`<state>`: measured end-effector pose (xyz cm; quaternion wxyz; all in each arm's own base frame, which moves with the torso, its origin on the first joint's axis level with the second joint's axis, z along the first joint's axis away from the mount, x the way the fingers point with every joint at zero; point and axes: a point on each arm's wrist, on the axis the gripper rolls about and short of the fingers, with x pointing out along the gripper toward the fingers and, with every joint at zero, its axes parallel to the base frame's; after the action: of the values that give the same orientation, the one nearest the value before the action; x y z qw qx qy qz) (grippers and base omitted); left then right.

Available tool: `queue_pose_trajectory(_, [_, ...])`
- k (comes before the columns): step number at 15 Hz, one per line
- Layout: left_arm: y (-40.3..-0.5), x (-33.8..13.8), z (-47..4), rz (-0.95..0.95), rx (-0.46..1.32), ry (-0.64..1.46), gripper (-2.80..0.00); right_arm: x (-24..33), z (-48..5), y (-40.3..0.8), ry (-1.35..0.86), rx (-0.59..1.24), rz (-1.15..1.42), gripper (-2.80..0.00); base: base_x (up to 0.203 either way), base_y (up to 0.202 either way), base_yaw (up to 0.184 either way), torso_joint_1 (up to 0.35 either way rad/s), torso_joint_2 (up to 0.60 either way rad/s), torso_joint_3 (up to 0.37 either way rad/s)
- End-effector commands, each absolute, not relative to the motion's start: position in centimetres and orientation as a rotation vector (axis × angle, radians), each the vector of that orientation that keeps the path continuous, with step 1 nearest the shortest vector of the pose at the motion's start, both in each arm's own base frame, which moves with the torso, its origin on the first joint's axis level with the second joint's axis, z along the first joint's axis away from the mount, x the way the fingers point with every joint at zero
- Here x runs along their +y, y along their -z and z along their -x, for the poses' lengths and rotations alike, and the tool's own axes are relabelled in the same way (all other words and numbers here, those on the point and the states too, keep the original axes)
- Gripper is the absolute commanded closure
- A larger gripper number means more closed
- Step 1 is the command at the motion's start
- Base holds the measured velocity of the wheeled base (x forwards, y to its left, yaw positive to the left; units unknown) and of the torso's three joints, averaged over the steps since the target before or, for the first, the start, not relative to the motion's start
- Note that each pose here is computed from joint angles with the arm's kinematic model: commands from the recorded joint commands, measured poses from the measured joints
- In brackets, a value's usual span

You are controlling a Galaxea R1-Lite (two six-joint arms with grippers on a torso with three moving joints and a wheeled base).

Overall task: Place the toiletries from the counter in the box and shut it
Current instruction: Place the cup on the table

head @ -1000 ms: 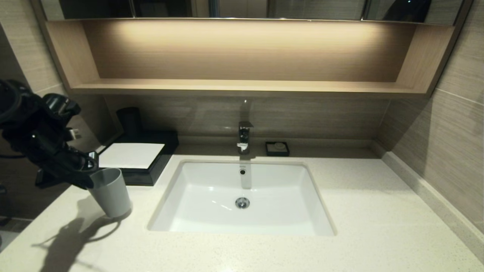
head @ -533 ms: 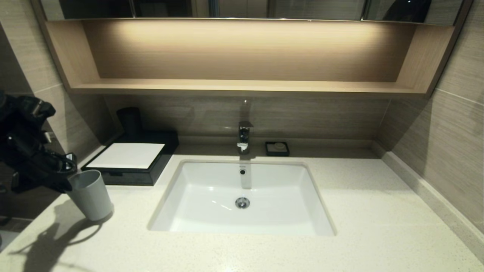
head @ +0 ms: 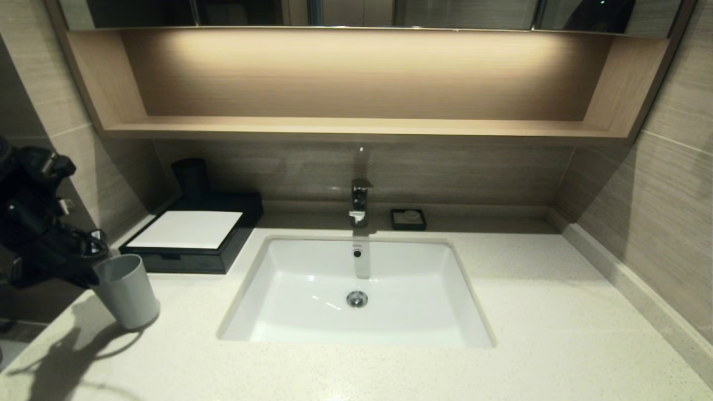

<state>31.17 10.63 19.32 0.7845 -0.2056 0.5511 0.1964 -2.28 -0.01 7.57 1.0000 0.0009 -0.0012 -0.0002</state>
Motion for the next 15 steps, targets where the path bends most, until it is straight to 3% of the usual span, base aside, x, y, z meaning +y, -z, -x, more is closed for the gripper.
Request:
queue_pose_trajectory(1, [-18.6,10.91,-31.4,0.452,1.213,-0.432,0.0,-0.01,2.28,-7.53,0.0,-0.003,-0.002,0.0,0.0,0.0,0.0,0.0,0.0,0.0])
queue_pose_trajectory(11, [-18.17,11.02,-31.76,0.442,1.224,-0.447,0.0,-0.01,2.28,-7.54,0.0,-0.003,-0.002,0.0,0.0,0.0,0.0,0.0,0.0,0.0])
queue_pose_trajectory(12, [-18.22,11.0,-31.73,0.444,1.222,-0.448,-2.8,-0.01,2.28,-7.57,0.0,-0.003,-0.002,0.0,0.0,0.0,0.0,0.0,0.0,0.0])
queue_pose_trajectory(15, [-18.26,10.85,-31.79,0.442,1.221,-0.441,-2.8,-0.01,2.28,-7.57,0.0,-0.004,-0.002,0.0,0.0,0.0,0.0,0.0,0.0,0.0])
